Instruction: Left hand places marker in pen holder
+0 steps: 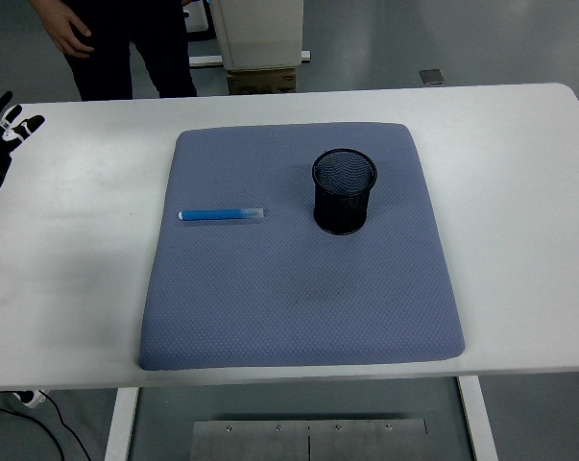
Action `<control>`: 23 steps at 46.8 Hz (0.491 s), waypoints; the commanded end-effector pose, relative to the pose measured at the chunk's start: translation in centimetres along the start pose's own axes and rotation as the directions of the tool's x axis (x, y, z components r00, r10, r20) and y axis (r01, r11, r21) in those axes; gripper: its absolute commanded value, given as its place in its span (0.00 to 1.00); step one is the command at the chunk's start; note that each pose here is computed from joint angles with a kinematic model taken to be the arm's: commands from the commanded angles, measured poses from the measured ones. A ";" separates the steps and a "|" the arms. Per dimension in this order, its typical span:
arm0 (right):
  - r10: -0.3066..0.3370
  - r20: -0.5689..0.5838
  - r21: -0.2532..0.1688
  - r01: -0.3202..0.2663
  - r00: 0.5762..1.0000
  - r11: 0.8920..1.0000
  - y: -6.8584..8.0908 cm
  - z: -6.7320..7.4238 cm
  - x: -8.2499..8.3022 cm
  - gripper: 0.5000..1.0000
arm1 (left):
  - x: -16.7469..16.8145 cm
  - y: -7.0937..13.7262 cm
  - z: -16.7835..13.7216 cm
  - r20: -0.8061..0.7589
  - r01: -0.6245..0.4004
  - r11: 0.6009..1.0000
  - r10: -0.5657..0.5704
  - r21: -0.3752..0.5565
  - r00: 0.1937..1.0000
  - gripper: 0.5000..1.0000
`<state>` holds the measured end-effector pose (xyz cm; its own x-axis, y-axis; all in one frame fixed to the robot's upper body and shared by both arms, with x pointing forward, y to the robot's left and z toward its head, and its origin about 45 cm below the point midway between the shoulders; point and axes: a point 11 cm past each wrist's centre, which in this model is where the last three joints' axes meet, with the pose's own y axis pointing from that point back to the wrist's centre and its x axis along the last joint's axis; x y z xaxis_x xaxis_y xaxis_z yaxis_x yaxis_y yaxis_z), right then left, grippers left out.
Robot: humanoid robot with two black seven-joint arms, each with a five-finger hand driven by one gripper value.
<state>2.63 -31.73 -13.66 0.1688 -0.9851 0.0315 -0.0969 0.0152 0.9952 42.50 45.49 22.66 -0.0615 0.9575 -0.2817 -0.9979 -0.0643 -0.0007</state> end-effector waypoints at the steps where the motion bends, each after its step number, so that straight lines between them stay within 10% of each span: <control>1: 0.000 -0.001 0.000 0.000 1.000 1.000 0.0 0.0 0.0 1.00 | -0.1 0.0 0.0 0.002 0.004 1.000 -0.004 0.000 1.000 1.00; 23: 0.000 0.000 0.000 0.000 1.000 1.000 0.0 0.0 0.0 1.00 | 0.0 0.0 0.1 -0.002 -0.004 1.000 0.004 -0.012 1.000 1.00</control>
<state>2.63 -31.73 -13.66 0.1689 -0.9851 0.0315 -0.0969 0.0152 0.9952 42.48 45.49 22.66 -0.0670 0.9555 -0.2873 -0.9972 -0.0733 -0.0112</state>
